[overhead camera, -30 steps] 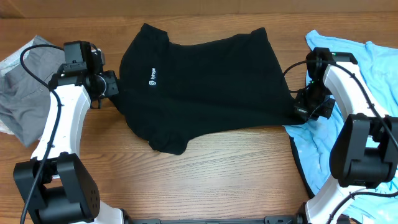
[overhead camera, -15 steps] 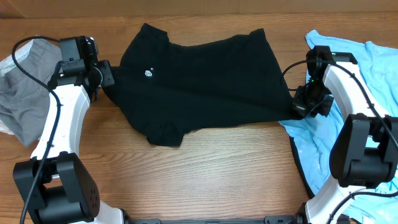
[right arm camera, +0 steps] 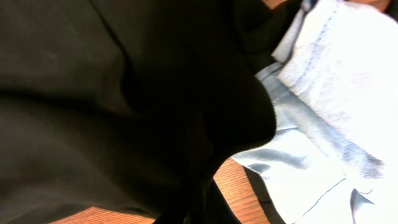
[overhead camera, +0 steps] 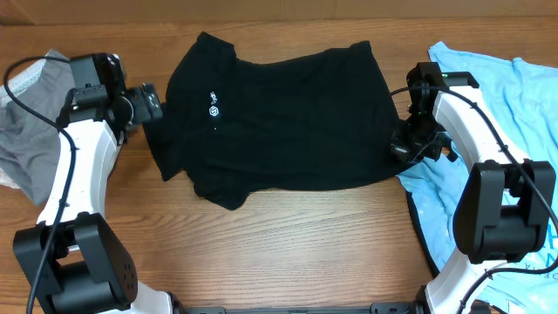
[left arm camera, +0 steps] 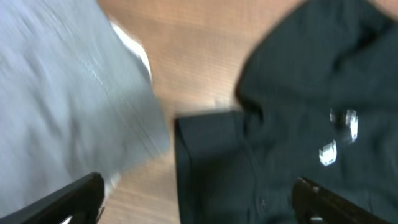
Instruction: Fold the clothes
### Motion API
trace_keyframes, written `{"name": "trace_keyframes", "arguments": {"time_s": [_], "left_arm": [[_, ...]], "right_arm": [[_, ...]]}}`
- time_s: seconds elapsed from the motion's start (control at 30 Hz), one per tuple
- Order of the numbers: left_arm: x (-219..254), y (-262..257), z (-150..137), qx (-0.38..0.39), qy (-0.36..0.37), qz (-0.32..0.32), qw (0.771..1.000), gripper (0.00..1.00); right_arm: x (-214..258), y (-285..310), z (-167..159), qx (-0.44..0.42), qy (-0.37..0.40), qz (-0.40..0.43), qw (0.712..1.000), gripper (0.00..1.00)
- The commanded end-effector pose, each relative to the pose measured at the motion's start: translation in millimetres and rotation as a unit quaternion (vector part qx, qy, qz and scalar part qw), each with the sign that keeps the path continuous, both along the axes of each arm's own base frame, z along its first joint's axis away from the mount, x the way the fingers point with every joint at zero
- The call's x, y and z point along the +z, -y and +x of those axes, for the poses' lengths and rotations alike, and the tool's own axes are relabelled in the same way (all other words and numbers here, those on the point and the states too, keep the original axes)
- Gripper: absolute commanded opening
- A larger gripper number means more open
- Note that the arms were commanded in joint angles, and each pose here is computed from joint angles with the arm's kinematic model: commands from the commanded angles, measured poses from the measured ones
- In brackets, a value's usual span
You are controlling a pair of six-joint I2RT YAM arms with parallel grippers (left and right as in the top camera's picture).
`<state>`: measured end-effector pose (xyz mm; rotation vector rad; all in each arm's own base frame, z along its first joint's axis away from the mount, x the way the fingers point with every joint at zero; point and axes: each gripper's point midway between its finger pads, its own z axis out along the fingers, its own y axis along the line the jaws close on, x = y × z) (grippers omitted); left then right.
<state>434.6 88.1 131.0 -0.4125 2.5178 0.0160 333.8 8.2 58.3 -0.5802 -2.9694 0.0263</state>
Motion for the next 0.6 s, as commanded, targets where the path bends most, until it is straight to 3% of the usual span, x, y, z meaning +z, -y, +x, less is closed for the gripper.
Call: {"name": "trace_keyframes", "arguments": {"time_s": [0.0, 0.1, 0.2, 0.23, 0.33, 0.47, 0.57], "left_arm": [[-17.0, 29.1, -27.2, -0.003, -0.064, -0.086, 0.994, 1.00], [-27.4, 62.5, -63.0, -0.022, -0.140, -0.161, 0.977, 1.00], [-37.0, 84.9, -92.7, -0.036, -0.203, -0.179, 0.962, 0.98], [-39.9, 90.4, -96.7, -0.044, -0.211, -0.177, 0.960, 0.95], [-51.7, 114.1, -108.2, -0.093, -0.233, -0.163, 0.954, 0.76], [-68.8, 114.1, -119.4, -0.100, -0.257, -0.096, 0.956, 0.76], [-77.0, 120.2, -126.3, -0.111, -0.267, -0.083, 0.954, 0.75]], "right_arm": [[7.6, 13.0, 0.3, -0.001, 0.010, -0.029, 1.000, 0.04], [7.9, 19.4, -0.7, -0.001, 0.008, -0.042, 0.999, 0.04], [7.9, 20.0, -0.7, -0.002, 0.008, -0.042, 0.999, 0.04], [7.9, 20.0, -0.6, -0.002, 0.008, -0.042, 0.999, 0.04], [7.9, 20.1, -0.5, -0.001, 0.008, -0.042, 0.999, 0.04], [8.0, 20.0, -0.9, 0.010, 0.007, -0.040, 0.999, 0.04], [8.0, 19.9, -1.6, 0.009, 0.006, -0.040, 0.999, 0.04]]}}
